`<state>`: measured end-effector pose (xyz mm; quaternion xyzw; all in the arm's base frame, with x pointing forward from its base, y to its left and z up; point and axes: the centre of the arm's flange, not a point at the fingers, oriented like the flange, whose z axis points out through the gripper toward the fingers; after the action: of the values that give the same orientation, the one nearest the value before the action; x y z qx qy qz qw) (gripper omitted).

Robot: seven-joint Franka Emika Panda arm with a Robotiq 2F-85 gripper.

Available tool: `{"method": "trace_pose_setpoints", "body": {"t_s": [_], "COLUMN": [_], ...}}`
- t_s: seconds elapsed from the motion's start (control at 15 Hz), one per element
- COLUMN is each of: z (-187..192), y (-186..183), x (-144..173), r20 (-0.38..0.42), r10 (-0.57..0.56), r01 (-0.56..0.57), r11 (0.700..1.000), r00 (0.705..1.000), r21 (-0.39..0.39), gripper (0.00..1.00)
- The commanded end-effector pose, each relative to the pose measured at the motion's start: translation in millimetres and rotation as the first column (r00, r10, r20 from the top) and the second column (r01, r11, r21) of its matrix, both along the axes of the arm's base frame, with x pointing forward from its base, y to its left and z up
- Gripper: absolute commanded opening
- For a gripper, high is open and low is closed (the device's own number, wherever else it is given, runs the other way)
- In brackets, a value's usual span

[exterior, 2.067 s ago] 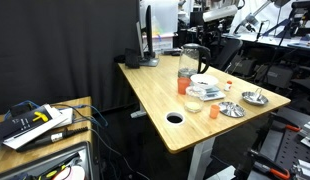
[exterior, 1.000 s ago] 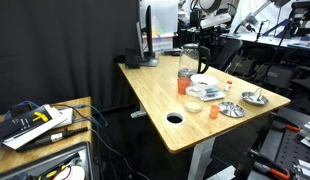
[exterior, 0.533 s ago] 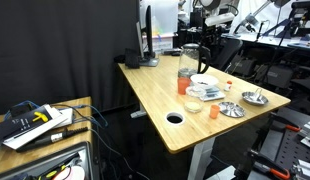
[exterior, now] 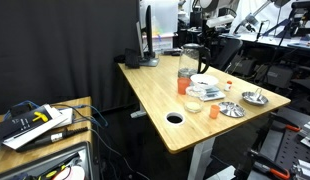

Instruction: Press the button to open the lid of the kettle

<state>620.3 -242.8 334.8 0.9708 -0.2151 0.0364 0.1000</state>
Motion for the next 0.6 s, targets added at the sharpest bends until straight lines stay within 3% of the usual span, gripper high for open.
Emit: {"method": "trace_pose_setpoints", "body": {"t_s": [0.0,0.2,0.53], "z": [2,14,22], "y": [-10,-12,-14], "x": [10,9,8], "r20": [0.021,0.040,0.058], "r10": [0.014,0.021,0.024], "r01": [-0.014,-0.021,-0.024], "r11": [1.000,1.000,1.000], "r00": [1.000,0.999,0.998], "r21": [0.015,0.003,0.001], "gripper": [0.16,0.01,0.00]}}
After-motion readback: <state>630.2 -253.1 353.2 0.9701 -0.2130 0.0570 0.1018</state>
